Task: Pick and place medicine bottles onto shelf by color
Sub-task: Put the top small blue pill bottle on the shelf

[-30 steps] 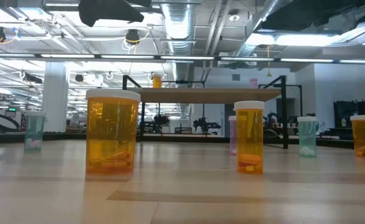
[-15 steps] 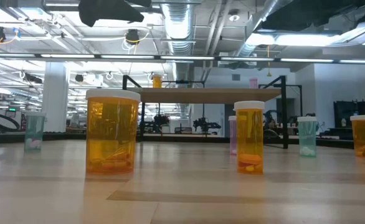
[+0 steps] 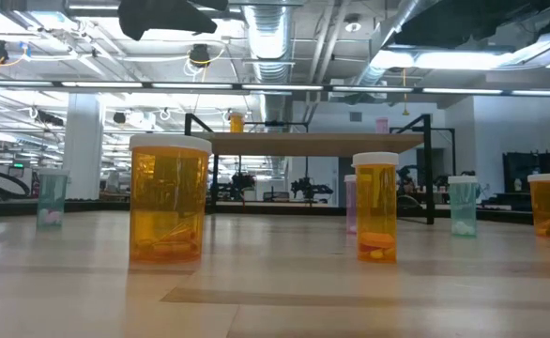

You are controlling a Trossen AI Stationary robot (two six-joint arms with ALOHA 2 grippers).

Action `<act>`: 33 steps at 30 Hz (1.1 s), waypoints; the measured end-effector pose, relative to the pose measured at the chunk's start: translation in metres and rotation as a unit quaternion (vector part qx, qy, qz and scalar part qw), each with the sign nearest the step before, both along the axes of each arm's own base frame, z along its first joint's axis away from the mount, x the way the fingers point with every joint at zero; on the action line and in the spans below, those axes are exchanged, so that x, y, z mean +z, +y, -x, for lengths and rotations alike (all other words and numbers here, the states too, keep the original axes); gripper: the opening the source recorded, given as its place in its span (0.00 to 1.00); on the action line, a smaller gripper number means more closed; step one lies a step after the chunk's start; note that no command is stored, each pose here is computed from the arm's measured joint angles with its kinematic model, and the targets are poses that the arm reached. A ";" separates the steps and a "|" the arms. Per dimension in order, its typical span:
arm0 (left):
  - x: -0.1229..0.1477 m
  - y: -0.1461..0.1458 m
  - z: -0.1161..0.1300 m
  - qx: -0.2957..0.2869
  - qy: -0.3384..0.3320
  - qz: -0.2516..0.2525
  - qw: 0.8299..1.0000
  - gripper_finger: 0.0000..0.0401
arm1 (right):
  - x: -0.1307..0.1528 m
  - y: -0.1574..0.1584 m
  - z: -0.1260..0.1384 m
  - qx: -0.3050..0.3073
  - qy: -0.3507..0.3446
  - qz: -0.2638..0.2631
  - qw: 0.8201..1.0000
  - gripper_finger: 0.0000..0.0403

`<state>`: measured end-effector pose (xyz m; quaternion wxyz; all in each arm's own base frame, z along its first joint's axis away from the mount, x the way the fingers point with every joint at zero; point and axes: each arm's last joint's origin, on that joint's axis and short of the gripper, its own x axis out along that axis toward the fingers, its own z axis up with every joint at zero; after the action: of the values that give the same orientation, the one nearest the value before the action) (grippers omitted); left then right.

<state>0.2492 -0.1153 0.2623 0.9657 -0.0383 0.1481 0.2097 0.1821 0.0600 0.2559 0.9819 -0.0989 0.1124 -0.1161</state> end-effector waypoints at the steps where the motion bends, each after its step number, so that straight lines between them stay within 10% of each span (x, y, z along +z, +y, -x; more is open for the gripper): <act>1: 0.000 0.000 0.000 0.000 0.000 0.000 1.000 0.52 | 0.000 0.000 0.000 -0.002 -0.003 -0.011 1.000 0.62; 33: 0.000 0.000 0.000 -0.001 -0.001 0.002 1.000 0.52 | -0.050 0.017 -0.037 0.024 0.085 -0.118 0.989 0.62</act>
<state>0.2493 -0.1155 0.2624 0.9659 -0.0405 0.1480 0.2086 0.2188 0.0768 0.2056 0.9761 0.0053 0.2055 -0.0699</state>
